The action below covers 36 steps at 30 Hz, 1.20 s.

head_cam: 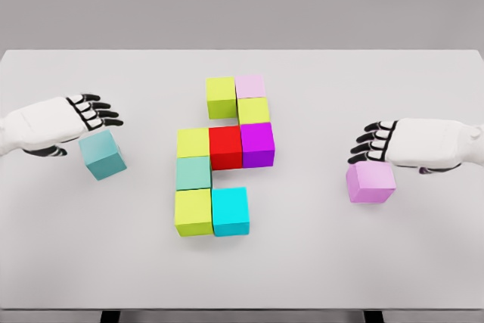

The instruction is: Assemble the squares on the desktop into the number 2

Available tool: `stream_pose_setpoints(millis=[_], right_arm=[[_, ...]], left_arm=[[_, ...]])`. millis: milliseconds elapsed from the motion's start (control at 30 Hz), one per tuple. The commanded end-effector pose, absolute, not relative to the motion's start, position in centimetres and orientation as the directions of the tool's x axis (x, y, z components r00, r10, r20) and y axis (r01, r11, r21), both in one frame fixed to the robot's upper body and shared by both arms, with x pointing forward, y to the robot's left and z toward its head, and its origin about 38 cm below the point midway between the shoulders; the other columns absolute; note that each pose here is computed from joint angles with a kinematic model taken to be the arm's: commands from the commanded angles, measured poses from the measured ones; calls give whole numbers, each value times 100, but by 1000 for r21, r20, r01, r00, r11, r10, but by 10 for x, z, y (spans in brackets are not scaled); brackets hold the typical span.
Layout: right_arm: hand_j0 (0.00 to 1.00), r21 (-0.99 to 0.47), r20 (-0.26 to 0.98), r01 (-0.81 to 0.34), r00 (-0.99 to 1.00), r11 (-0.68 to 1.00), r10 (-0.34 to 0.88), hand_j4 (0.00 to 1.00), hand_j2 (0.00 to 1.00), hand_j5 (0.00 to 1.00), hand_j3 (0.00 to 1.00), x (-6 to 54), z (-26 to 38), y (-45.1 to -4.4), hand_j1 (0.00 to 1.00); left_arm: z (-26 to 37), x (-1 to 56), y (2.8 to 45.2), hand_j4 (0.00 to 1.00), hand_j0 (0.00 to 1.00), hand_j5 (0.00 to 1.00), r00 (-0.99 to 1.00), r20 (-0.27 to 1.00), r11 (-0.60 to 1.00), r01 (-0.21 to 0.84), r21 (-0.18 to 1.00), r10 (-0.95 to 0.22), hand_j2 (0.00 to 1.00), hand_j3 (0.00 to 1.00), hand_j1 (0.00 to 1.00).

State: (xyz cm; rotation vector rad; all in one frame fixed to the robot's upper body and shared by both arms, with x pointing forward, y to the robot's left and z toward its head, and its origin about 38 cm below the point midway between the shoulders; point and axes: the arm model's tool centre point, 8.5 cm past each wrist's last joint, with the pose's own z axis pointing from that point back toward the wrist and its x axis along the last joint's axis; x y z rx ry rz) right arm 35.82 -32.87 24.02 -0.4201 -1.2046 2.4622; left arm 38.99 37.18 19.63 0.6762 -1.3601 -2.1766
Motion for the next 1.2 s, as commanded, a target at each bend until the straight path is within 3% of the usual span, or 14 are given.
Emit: stream_pose_setpoints(millis=[0, 200, 1000, 1067, 1167], right_arm=[[100, -802, -94, -197, -891, -564, 444, 100, 100, 100, 100, 358, 238, -326, 100], [100, -767, -64, -220, -909, -603, 412, 100, 100, 100, 100, 356, 221, -313, 100], [99, -709, -117, -183, -921, -681, 370, 99, 99, 99, 99, 364, 192, -303, 99], [96, -707, -122, -179, -922, -685, 367, 96, 96, 96, 96, 364, 192, -302, 96], [83, -697, -136, -172, -922, -696, 364, 83, 83, 83, 83, 364, 191, -304, 83]], left_arm=[[191, 389, 370, 100, 100, 100, -767, -147, -396, 149, 906, -625, 100, 100, 100], [173, 392, 352, 100, 100, 100, -787, -137, -402, 151, 903, -602, 100, 100, 100], [158, 395, 357, 100, 100, 100, -778, -137, -428, 182, 885, -613, 100, 100, 100], [158, 395, 357, 100, 100, 100, -780, -150, -442, 176, 879, -608, 100, 100, 100], [157, 395, 357, 100, 100, 100, -781, -159, -453, 172, 875, -604, 100, 100, 100]])
